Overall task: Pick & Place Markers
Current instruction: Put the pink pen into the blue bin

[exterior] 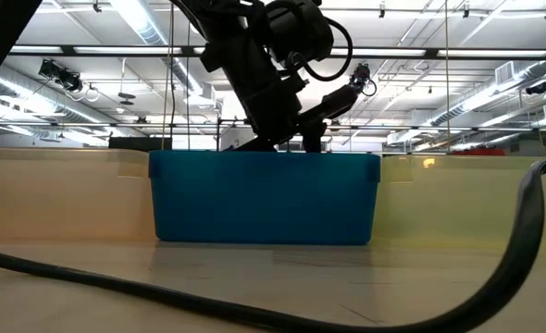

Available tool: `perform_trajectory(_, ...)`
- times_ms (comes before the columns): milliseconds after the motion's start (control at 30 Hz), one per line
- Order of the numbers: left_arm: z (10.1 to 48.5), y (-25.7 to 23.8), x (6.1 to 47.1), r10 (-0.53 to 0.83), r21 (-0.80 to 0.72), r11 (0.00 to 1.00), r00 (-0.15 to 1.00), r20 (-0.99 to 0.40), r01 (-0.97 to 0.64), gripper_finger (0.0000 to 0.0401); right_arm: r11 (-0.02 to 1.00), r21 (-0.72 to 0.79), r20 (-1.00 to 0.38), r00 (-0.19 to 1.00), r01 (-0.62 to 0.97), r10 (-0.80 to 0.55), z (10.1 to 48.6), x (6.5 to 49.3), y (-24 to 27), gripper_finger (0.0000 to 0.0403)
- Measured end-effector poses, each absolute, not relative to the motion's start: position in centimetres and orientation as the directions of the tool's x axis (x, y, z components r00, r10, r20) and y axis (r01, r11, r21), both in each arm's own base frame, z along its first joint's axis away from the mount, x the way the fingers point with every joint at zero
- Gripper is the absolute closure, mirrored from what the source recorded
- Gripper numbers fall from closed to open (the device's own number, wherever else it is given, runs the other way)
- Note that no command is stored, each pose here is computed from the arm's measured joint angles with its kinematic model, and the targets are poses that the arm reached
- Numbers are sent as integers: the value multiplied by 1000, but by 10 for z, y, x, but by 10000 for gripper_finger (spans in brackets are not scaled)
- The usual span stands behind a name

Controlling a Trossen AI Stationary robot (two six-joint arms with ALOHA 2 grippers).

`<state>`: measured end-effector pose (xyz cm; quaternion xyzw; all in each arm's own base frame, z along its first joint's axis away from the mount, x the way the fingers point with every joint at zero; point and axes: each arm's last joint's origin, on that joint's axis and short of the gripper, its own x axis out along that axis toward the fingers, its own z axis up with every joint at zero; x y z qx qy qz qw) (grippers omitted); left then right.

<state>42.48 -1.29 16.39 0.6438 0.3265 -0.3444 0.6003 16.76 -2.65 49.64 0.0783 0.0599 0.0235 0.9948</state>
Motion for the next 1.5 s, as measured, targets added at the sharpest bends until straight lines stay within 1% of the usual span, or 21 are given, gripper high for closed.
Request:
perform_trajectory(133,168,-12,426,31,569,-28,569,-821,822,286,988,141,-126,988,-66,84,495,166,-24,188)
perform_trajectory(200,175,-12,425,51,591,5,590,-806,807,285,987,143,-118,989,-74,91,494,160,-23,188)
perform_trajectory(300,186,-10,424,66,623,76,620,-782,778,285,988,143,-87,993,-63,76,479,147,-21,188)
perform_trajectory(367,197,-8,422,69,643,122,640,-765,756,285,985,174,-78,997,-8,21,459,135,-20,188)
perform_trajectory(500,217,-3,418,74,680,222,683,-726,699,284,961,221,-57,986,167,-159,412,111,-21,188)
perform_trajectory(567,229,0,415,75,697,279,709,-701,660,284,948,236,-31,977,211,-210,390,101,-20,188)
perform_trajectory(767,264,7,404,53,703,481,783,-620,525,284,921,295,5,964,253,-266,330,73,-17,188)
perform_trajectory(833,278,10,402,65,713,537,821,-567,451,284,913,313,14,960,262,-281,311,67,-16,188)
perform_trajectory(867,282,10,399,65,704,562,825,-561,434,284,911,319,21,959,260,-281,303,65,-15,188)
perform_trajectory(933,295,12,397,73,701,618,862,-501,355,284,909,326,42,957,260,-289,290,60,-15,188)
perform_trajectory(967,299,13,395,73,689,641,866,-494,338,284,905,331,48,953,267,-299,283,58,-15,188)
perform_trajectory(1033,310,14,393,83,678,686,897,-433,264,284,890,346,48,942,295,-331,272,55,-15,188)
perform_trajectory(1133,321,13,390,86,658,724,918,-387,209,284,871,358,41,927,335,-373,256,54,-16,188)
perform_trajectory(1233,329,13,386,89,652,736,929,-359,181,284,844,349,-38,906,408,-422,243,57,-18,188)
perform_trajectory(1267,331,13,385,92,649,741,931,-354,174,284,838,350,-39,900,419,-434,242,58,-19,188)
perform_trajectory(1333,335,13,382,94,641,751,934,-346,162,284,832,356,-28,895,425,-445,240,60,-20,188)
perform_trajectory(1400,339,11,381,90,622,770,942,-323,139,284,826,355,-51,891,438,-451,234,62,-20,188)
perform_trajectory(1500,343,11,379,93,605,787,947,-309,120,284,810,392,-64,891,436,-449,230,63,-20,188)
